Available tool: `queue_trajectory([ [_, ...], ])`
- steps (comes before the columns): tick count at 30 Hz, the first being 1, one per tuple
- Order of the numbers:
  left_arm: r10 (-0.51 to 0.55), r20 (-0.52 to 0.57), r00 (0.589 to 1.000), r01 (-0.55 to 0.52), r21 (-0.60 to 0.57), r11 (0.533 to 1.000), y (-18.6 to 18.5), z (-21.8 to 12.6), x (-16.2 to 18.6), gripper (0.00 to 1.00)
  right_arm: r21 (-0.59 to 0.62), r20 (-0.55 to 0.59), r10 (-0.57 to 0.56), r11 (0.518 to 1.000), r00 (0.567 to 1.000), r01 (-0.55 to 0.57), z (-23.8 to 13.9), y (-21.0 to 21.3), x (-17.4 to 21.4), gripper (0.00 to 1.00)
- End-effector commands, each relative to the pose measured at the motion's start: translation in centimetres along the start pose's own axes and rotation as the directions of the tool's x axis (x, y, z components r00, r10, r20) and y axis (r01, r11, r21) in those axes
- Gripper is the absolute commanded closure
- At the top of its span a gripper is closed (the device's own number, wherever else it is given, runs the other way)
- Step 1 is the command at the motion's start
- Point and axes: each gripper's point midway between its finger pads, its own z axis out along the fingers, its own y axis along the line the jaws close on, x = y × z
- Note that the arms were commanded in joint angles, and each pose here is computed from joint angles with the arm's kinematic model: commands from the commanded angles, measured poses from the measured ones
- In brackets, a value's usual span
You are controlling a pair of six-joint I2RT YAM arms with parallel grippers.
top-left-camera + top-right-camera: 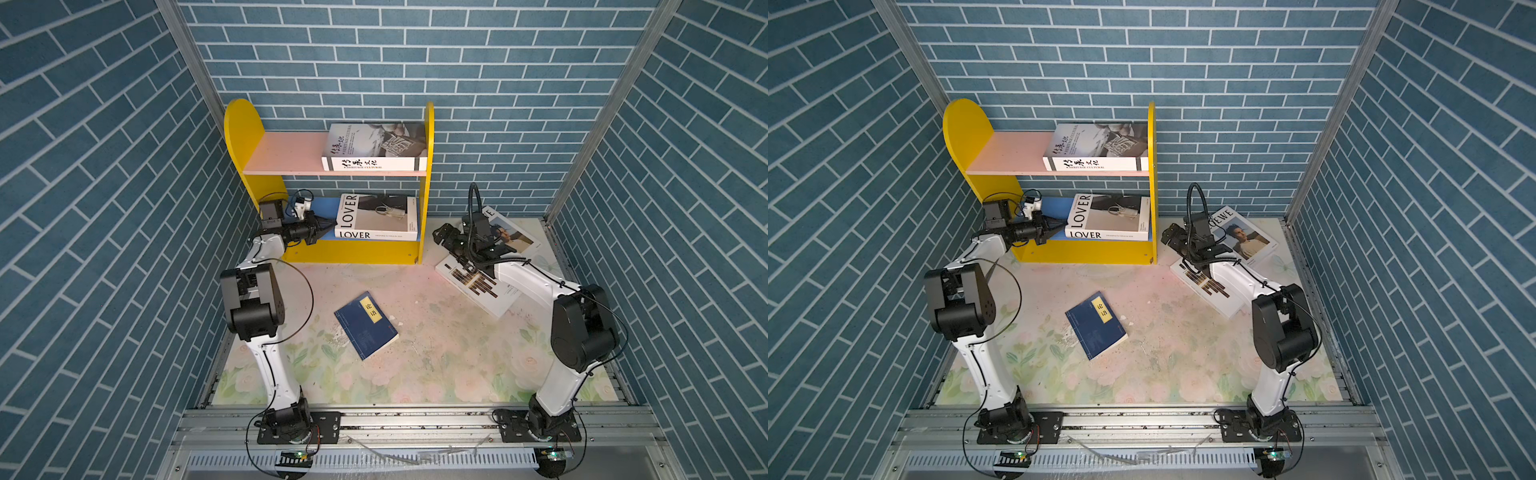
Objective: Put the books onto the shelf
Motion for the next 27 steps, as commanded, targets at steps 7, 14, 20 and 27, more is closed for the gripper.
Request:
queue_trajectory([
  [7, 0.021, 0.012, 1.0, -0.022, 0.046, 0.999, -0.6, 1.0, -1.3, 1.0, 0.008, 0.007, 0.017, 1.0, 1.0, -0.017, 0.4, 0.0, 0.3, 0.09],
  [14, 0.015, -0.003, 1.0, -0.015, 0.044, 0.999, -0.6, 1.9, -0.7, 1.0, 0.008, 0.016, 0.009, 1.0, 1.0, -0.009, 0.2, 0.3, 0.2, 0.06],
  [20, 0.02, -0.014, 1.0, -0.019, 0.049, 0.999, -0.7, 2.5, -0.5, 1.0, 0.0, 0.021, 0.0, 1.0, 1.0, 0.0, 0.0, 0.6, 0.1, 0.01],
  [27, 0.02, -0.019, 1.0, -0.019, 0.05, 0.999, -0.4, 2.6, -0.4, 1.0, 0.005, 0.029, -0.015, 1.0, 0.999, 0.015, -0.3, 0.6, -0.1, 0.01],
])
